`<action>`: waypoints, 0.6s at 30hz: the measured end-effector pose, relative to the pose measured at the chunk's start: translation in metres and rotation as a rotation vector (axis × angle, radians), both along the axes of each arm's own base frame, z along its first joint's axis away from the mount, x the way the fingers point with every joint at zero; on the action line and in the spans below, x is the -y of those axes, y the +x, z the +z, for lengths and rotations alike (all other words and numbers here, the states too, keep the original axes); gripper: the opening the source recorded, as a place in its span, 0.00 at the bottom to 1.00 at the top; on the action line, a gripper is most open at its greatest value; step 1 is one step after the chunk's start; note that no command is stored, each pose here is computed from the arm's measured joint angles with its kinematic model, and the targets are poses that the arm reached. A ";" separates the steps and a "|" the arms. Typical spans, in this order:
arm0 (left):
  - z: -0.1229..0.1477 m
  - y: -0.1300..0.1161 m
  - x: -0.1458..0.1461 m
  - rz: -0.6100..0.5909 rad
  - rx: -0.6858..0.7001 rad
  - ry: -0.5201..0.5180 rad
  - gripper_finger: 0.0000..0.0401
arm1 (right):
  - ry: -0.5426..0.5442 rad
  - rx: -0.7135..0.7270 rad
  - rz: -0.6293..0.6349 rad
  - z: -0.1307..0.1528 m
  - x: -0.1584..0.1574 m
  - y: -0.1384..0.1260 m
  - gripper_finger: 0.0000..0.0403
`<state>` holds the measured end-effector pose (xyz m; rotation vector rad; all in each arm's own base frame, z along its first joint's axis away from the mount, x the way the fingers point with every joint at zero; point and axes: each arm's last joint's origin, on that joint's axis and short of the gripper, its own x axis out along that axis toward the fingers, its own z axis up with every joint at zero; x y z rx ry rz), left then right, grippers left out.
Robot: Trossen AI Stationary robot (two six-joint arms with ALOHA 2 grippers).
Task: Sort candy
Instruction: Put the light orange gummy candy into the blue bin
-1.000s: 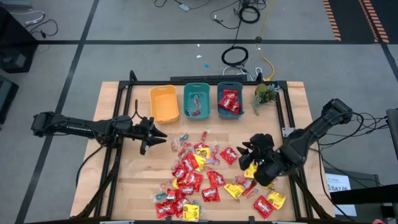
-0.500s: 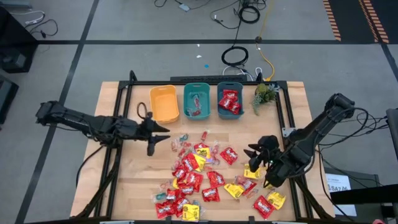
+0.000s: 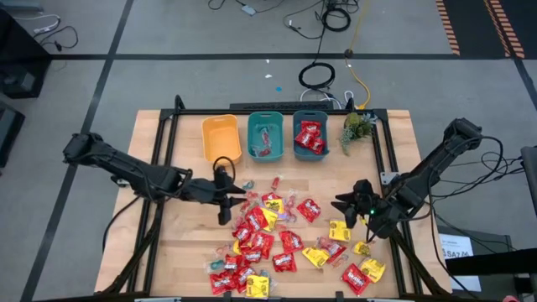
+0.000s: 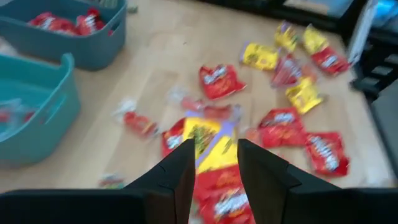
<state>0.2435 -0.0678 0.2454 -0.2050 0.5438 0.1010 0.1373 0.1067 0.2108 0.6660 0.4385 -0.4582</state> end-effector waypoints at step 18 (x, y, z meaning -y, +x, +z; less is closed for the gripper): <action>-0.003 0.009 -0.023 0.246 0.031 -0.155 0.51 | -0.015 -0.060 0.090 -0.001 -0.002 0.000 0.40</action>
